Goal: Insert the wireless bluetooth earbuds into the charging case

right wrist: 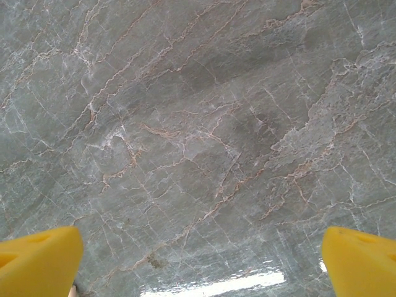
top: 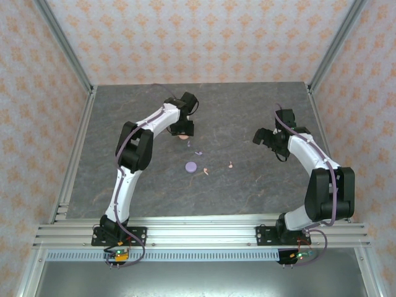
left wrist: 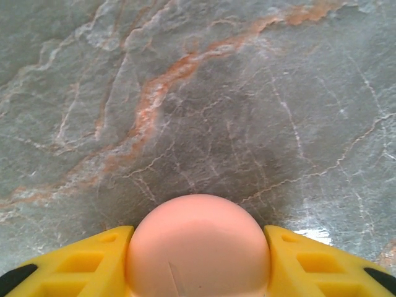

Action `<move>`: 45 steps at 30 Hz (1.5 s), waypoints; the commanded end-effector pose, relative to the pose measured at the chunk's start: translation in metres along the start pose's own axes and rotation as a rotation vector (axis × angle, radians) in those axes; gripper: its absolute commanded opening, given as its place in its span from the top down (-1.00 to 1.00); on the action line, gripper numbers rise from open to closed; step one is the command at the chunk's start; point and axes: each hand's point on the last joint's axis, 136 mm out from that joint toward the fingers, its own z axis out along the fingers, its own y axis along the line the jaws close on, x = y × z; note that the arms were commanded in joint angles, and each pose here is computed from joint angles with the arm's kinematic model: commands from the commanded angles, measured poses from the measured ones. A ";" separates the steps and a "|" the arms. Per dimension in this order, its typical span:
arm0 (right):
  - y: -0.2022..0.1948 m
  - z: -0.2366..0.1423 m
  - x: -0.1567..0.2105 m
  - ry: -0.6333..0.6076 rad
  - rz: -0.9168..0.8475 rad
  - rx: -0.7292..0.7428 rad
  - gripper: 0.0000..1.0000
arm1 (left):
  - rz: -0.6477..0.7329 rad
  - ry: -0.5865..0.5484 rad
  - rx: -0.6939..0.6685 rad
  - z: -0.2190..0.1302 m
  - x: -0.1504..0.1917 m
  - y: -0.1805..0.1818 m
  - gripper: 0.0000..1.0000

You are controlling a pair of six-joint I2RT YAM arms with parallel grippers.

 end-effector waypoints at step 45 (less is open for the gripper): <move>0.032 0.021 0.015 0.130 -0.006 -0.127 -0.99 | 0.534 -0.024 -0.054 -0.020 0.022 -0.070 -0.37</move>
